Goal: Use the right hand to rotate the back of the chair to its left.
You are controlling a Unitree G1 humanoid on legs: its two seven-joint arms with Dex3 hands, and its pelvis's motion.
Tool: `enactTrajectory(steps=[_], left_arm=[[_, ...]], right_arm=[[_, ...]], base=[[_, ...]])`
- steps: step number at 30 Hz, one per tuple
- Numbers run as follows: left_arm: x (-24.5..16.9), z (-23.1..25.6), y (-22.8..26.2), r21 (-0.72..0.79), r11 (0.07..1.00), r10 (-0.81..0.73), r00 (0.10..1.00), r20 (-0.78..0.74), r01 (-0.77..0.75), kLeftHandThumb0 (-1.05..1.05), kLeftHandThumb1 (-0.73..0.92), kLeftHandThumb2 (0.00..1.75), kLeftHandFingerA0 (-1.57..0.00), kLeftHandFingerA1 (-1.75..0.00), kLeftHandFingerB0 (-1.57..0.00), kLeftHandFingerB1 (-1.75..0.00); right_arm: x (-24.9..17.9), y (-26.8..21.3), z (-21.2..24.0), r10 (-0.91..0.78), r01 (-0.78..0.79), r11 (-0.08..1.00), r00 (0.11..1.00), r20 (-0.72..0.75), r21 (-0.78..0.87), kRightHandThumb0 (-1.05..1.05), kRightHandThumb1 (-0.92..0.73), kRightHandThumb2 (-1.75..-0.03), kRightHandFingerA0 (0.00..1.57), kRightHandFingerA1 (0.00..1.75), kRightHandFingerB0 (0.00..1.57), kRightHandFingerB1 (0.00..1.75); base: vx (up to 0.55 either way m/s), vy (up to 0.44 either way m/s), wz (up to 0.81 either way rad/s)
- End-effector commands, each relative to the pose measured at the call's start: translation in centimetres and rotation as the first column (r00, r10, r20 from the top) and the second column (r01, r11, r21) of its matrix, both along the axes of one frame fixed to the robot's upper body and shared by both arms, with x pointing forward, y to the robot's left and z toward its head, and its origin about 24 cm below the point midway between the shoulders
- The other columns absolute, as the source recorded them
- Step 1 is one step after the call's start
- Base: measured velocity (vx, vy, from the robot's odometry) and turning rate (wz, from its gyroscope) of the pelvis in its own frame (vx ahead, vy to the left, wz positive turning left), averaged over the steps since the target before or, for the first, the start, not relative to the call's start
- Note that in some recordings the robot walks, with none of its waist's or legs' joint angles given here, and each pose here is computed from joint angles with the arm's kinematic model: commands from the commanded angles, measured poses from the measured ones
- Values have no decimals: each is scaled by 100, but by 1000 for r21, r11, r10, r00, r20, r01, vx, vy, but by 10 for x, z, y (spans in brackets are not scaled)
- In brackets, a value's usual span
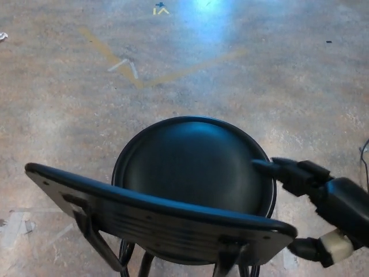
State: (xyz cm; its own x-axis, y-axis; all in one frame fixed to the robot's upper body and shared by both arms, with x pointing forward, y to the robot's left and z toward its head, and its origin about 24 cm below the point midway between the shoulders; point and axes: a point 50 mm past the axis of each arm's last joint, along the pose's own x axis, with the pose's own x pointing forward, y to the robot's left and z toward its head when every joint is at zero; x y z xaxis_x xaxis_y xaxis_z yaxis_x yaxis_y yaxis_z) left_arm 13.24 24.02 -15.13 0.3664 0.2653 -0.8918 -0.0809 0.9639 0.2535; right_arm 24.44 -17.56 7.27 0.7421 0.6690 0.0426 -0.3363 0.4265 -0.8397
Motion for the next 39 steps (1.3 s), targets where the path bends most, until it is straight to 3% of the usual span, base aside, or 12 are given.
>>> enactTrajectory(steps=[1,3,4,11,14,15,23,27,32,36,37,39], left_arm=[[-6,-2,2,3,1000,5,1000,-25,-5,-49,79,64,-60,-50,-53,-43],[-6,-1,2,-11,999,37,999,-12,-38,-47,79,64,-60,-51,-53,-44],[-5,-1,2,-8,999,35,999,-11,-35,-47,80,64,-60,-49,-52,-43],[0,1,3,19,1000,-18,1000,-12,19,-50,79,64,-61,-51,-55,-44],[1,1,4,-1,999,32,999,0,-32,-47,79,64,-62,-50,-54,-44],[1,1,4,3,1000,26,1000,1,-26,-48,80,64,-62,-50,-54,-44],[1,2,7,-4,999,44,999,0,-44,-49,79,64,-62,-49,-54,-43],[1,2,7,3,999,35,999,0,-35,-49,79,64,-63,-49,-55,-43],[5,3,8,-22,996,84,996,21,-84,-49,76,63,-62,-50,-55,-44],[4,4,8,-15,998,62,998,11,-62,-48,78,63,-59,-50,-52,-44],[4,3,8,-13,998,65,998,11,-65,-48,77,63,-62,-52,-54,-44],[3,3,8,-14,997,71,997,13,-71,-48,76,63,-60,-49,-53,-43]], right_arm=[[0,16,-9,43,-44,999,998,-55,-15,-105,-72,-69,0,0,0,4],[4,25,-12,65,-66,998,996,-56,-14,-105,-73,-67,0,0,0,5],[4,28,-12,69,-70,998,996,-57,-6,-103,-68,-113,0,36,0,41],[16,54,-18,114,-109,992,990,-89,56,-105,-74,-114,0,36,0,37],[22,65,-20,130,-121,989,986,-104,84,-101,-69,-112,0,42,0,41],[23,67,-21,132,-122,989,984,-117,90,-105,-73,-66,0,18,0,20],[43,100,-28,147,-128,984,976,-160,124,-101,-73,-112,0,43,0,42],[47,108,-29,158,-137,982,973,-170,132,-105,-71,-68,0,25,0,23],[56,130,-25,178,-156,979,969,-174,131,-105,-72,-67,0,24,0,25],[57,143,-28,198,-173,974,963,-182,144,-104,-75,-111,0,41,0,42],[57,145,-29,202,-177,974,961,-188,142,-105,-72,-67,0,25,0,26],[57,150,-30,209,-182,973,957,-200,143,-105,-70,-67,0,24,0,25]], base=[[0,0,0],[0,0,0],[0,0,0],[0,0,0],[0,0,0],[0,0,0],[0,0,0],[0,0,0],[0,0,0],[0,0,0],[0,0,0],[0,0,0]])
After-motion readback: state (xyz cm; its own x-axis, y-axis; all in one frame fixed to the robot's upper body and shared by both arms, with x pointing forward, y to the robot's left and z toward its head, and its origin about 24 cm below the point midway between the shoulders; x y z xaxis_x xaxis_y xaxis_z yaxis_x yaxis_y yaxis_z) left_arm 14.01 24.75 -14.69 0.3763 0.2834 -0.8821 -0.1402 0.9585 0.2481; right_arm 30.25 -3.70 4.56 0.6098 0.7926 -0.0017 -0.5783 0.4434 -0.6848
